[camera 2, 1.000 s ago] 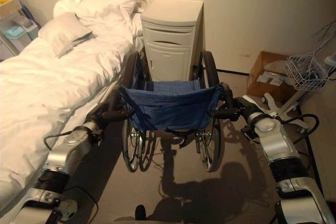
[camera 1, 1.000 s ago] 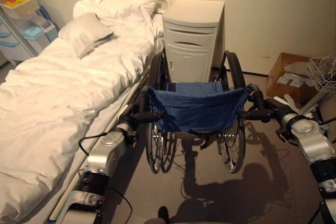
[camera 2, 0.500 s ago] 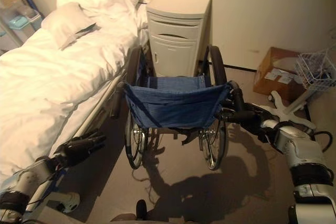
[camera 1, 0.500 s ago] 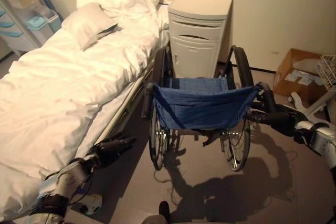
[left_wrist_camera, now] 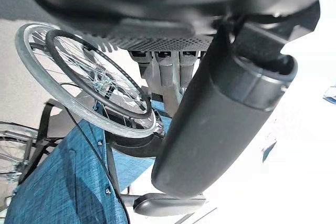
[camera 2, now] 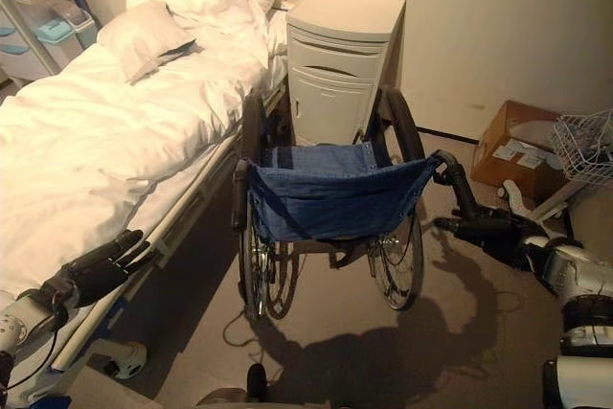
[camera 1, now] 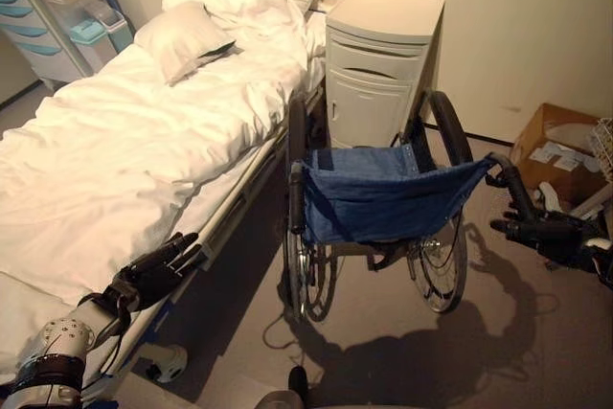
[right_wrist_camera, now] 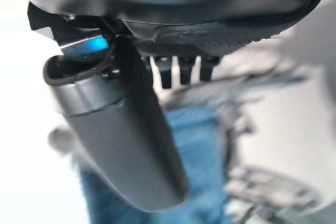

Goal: Push the wheelchair next to the bed

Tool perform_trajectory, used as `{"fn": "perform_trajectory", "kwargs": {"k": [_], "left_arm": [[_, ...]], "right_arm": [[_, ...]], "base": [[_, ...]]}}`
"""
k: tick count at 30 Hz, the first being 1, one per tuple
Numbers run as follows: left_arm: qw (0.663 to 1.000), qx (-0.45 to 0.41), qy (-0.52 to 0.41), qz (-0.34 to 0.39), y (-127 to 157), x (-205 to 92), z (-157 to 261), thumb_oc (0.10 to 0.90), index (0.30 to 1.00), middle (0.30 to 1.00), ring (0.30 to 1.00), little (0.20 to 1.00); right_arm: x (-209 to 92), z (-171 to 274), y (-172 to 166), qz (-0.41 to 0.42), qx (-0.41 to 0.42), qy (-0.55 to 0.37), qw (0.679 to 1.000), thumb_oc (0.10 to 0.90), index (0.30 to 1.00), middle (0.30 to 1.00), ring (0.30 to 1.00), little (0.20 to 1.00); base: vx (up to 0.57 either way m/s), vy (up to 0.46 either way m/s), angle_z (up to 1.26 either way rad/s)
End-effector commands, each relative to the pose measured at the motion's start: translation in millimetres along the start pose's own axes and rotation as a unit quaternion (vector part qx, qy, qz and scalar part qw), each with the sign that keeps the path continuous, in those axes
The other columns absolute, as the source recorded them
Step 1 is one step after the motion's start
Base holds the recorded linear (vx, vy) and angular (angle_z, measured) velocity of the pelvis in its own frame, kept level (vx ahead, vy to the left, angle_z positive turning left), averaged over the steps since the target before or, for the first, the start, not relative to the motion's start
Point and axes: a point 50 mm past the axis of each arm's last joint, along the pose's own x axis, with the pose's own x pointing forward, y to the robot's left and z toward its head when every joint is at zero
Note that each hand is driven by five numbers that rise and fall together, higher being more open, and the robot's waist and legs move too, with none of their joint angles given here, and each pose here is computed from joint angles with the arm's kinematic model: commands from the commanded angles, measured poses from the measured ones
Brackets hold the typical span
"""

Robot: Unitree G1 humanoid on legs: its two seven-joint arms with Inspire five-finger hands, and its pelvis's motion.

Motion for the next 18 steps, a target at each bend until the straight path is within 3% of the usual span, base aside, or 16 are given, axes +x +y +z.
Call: {"fn": "perform_trajectory", "kwargs": {"k": [1, 7, 13, 16, 18], "left_arm": [[0.997, -0.014, -0.058, -0.042, -9.0, -4.3, 27.5, 0.800, 0.900, 0.900, 0.900, 0.900], [0.999, -0.001, -0.032, -0.030, 6.4, -5.2, 8.2, 0.800, 0.900, 0.900, 0.900, 0.900], [0.999, 0.027, 0.006, -0.040, 20.7, -6.2, -23.0, 0.800, 0.900, 0.900, 0.900, 0.900], [0.997, 0.041, 0.027, -0.056, 21.9, -4.3, -36.6, 0.800, 0.900, 0.900, 0.900, 0.900], [0.997, 0.074, 0.029, -0.015, 29.0, -1.3, -47.6, 0.800, 0.900, 0.900, 0.900, 0.900]], "right_arm": [[-38.4, 21.4, -39.7, -0.034, -0.040, -0.009, 0.999, 0.800, 0.900, 0.900, 0.900, 0.900], [-44.8, 8.5, -41.0, 0.015, -0.038, 0.011, 0.999, 0.800, 0.900, 0.900, 0.900, 0.900], [-45.5, -14.2, -21.2, 0.157, -0.002, 0.007, 0.988, 0.800, 0.900, 0.900, 0.900, 0.900], [-45.7, -31.6, -22.6, 0.163, 0.009, 0.024, 0.986, 0.800, 0.900, 0.900, 0.900, 0.900], [-42.0, -43.8, -22.5, 0.154, 0.026, 0.026, 0.987, 0.800, 0.900, 0.900, 0.900, 0.900]], "base": [[-0.02, -0.022, -0.08], [-0.02, -0.025, -0.11], [-0.02, -0.031, -0.13], [-0.01, -0.037, 0.00], [-0.02, -0.032, -0.04]]}}
